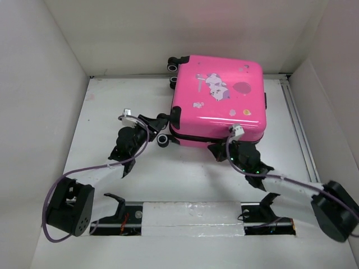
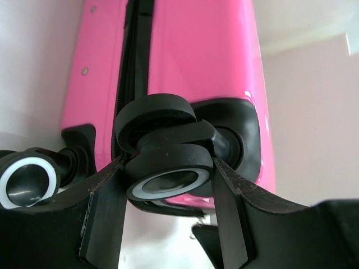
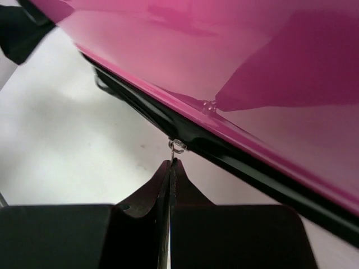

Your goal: Pack the luggage

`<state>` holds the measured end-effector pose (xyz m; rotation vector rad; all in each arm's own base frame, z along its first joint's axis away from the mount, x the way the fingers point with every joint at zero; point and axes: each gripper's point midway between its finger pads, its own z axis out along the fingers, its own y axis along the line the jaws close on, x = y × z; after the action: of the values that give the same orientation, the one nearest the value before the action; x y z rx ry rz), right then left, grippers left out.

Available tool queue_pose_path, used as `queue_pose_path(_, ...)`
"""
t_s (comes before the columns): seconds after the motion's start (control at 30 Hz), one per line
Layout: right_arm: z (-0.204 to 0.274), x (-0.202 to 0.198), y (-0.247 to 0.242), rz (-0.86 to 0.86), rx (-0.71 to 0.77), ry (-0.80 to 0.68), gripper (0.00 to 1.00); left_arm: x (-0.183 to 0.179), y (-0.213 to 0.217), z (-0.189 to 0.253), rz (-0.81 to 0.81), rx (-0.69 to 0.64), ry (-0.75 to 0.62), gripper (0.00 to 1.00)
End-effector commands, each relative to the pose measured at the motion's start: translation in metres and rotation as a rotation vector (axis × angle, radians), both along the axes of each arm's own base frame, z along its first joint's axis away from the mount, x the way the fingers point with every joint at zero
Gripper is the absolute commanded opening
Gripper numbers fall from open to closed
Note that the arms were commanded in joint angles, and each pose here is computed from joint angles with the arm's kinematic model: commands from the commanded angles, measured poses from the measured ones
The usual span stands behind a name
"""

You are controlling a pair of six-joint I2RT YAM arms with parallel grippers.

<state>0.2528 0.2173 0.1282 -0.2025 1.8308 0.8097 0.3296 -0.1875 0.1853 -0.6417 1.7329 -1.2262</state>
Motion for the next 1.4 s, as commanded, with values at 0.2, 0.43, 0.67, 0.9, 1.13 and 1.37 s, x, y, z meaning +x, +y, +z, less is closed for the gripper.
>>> queue_pose_path(0.2,0.045,0.011,0.139,0.277,0.089,-0.124,0.00,-0.075,-0.092,0.058,-0.380,-0.126,-0.147,0.00)
queue_pose_path(0.43,0.006,0.005,0.183,0.317,0.156,-0.086,0.00,-0.125,-0.136,0.057,-0.489,-0.148,-0.122,0.00)
queue_pose_path(0.67,-0.005,-0.008,0.138,0.212,0.142,-0.037,0.00,-0.070,-0.091,0.073,-0.243,-0.012,-0.180,0.66)
queue_pose_path(0.9,0.006,-0.030,0.121,0.223,0.119,-0.045,0.00,0.011,-0.024,0.119,0.065,0.023,-0.211,1.00)
queue_pose_path(1.13,0.003,-0.044,0.120,0.245,0.095,-0.036,0.00,0.120,-0.006,0.111,0.082,-0.012,-0.148,1.00)
queue_pose_path(1.37,0.005,-0.057,0.127,0.285,0.103,-0.026,0.00,0.212,-0.019,0.083,-0.017,-0.018,-0.060,1.00)
